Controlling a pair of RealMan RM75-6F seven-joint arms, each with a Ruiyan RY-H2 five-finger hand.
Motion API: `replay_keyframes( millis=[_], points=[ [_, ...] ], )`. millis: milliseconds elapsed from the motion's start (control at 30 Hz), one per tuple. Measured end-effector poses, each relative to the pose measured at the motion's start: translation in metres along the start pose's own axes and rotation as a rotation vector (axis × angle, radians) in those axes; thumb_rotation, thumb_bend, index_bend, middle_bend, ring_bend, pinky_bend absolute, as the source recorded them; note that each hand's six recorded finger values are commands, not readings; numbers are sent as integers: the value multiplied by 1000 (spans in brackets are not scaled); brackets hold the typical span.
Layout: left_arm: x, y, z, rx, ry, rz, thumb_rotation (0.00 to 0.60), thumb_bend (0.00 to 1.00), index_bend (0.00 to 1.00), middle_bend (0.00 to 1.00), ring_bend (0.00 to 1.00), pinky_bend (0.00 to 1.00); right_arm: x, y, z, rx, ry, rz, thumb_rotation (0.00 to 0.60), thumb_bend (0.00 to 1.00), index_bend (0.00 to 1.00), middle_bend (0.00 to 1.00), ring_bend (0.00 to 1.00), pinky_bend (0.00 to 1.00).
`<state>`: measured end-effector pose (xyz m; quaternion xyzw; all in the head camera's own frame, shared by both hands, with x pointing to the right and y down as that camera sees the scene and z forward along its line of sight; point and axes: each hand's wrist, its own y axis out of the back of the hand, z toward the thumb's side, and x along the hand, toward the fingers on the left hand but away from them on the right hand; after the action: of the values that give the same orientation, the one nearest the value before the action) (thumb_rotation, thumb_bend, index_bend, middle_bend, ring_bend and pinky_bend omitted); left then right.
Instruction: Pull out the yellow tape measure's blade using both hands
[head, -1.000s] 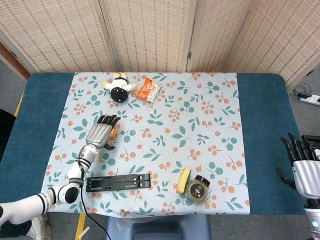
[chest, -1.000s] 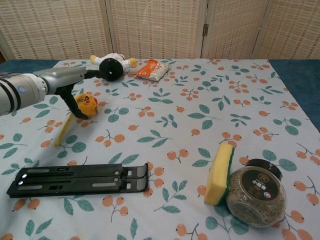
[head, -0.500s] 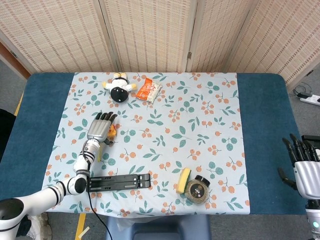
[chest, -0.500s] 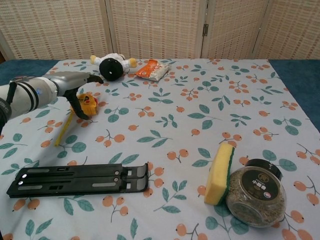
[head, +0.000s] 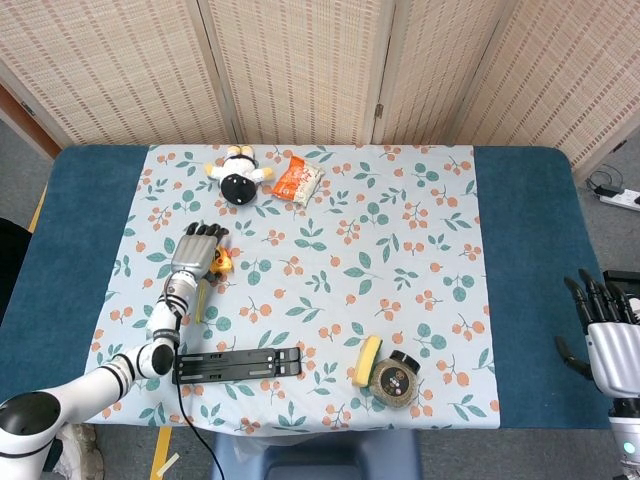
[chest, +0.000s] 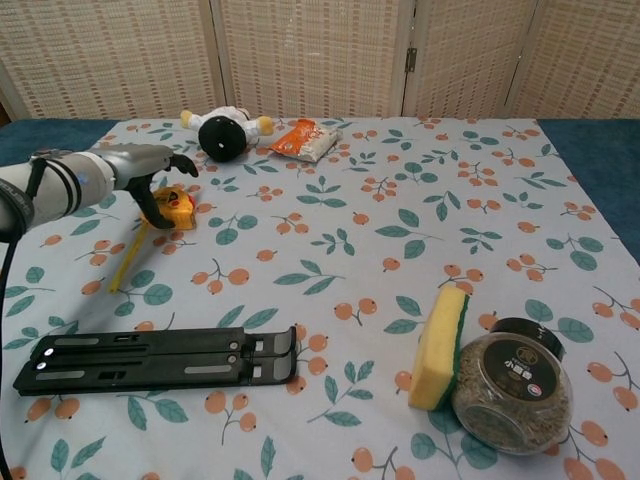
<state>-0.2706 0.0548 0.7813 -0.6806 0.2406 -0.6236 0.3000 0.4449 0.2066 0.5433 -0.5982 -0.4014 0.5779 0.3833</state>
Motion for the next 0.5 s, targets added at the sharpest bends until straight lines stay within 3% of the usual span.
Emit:
replay_keyframes(
  millis=[500],
  points=[
    [0,-2,-14,9,26,-12,600,318,278,244,219,0,-1,-1,3,1,6,3,600,400,0,0,87,0]
  ],
)
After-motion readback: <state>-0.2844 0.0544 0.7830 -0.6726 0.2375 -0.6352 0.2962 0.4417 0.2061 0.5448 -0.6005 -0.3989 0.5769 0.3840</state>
